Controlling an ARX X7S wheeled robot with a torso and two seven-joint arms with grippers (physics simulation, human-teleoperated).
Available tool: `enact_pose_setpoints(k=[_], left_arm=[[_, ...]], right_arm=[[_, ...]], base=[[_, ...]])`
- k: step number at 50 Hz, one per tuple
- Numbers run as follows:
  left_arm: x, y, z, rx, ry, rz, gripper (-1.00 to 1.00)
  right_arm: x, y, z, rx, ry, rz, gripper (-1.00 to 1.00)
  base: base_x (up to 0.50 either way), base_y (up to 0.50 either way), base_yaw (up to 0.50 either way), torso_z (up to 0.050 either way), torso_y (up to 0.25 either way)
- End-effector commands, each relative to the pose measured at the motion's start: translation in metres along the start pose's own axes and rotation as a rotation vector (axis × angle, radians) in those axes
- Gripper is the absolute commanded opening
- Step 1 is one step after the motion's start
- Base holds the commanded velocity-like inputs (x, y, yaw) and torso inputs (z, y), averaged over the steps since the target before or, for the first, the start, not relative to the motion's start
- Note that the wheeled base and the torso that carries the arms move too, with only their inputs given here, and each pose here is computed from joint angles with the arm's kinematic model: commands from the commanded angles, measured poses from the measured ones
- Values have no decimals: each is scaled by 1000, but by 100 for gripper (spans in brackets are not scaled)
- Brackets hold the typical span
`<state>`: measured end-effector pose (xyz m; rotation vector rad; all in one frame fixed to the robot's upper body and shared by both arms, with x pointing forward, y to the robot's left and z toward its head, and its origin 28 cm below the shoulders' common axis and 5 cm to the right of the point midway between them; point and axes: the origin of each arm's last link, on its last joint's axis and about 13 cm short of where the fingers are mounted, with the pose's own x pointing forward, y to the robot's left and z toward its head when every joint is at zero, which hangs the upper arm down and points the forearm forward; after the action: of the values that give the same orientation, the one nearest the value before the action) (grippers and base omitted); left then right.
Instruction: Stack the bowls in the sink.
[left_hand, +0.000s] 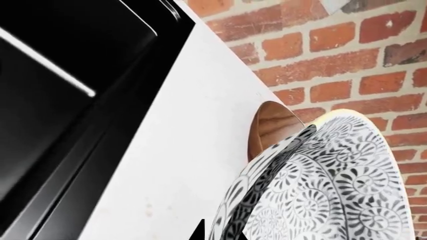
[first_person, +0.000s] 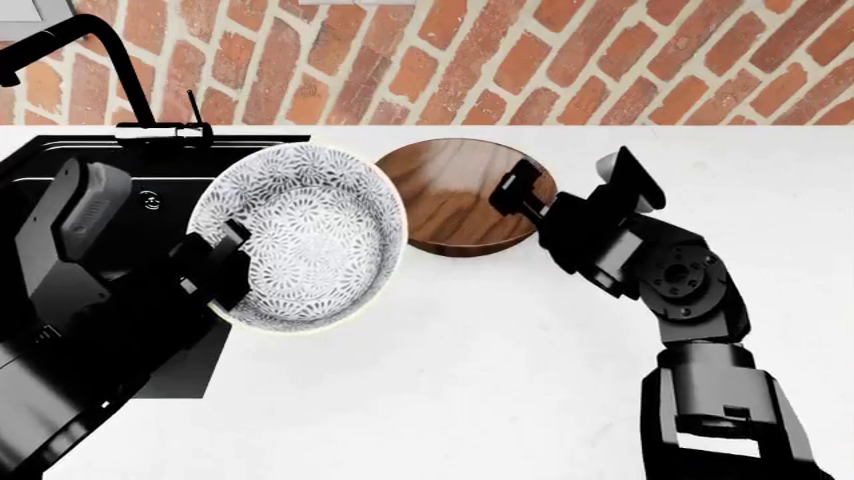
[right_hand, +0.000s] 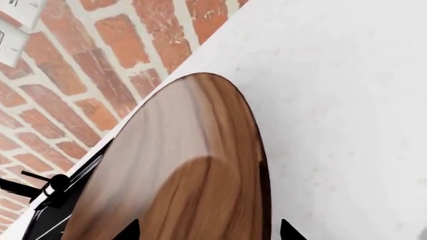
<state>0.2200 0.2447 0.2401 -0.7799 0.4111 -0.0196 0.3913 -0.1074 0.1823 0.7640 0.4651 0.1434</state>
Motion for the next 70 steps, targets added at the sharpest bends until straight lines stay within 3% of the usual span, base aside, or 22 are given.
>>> enact_pose_setpoints(k=[1, 2, 3, 11, 30, 40, 51, 70], left_arm=[[-1, 1, 2, -13, -14, 7, -100], [-1, 1, 2, -12, -16, 7, -100], [-1, 1, 2, -12, -17, 7, -100], [-4, 1, 1, -12, -21, 2, -100], [-13, 2, 1, -16, -44, -12, -100], [-12, 6, -3, -45, -40, 1, -100], [-15, 13, -3, -96, -60, 47, -100], [-15, 21, -6, -116, -67, 88, -100]], right_arm=[[6, -5, -3, -8, 10, -14, 100], [6, -5, -3, -10, 10, -15, 100], [5, -4, -3, -18, 11, 4, -100], [-2, 2, 0, -6, 0, 29, -100], [-32, 4, 36, 94, -173, 2, -100], [-48, 0, 37, 24, -212, -45, -100], [-72, -9, 38, 12, -231, -81, -100], [-125, -8, 29, -6, -249, -64, -100]], base=[[0, 0, 0, 0, 0], [0, 0, 0, 0, 0], [0, 0, 0, 0, 0], [0, 0, 0, 0, 1], [0, 0, 0, 0, 1], [0, 0, 0, 0, 0], [0, 0, 0, 1, 1], [0, 0, 0, 0, 1]])
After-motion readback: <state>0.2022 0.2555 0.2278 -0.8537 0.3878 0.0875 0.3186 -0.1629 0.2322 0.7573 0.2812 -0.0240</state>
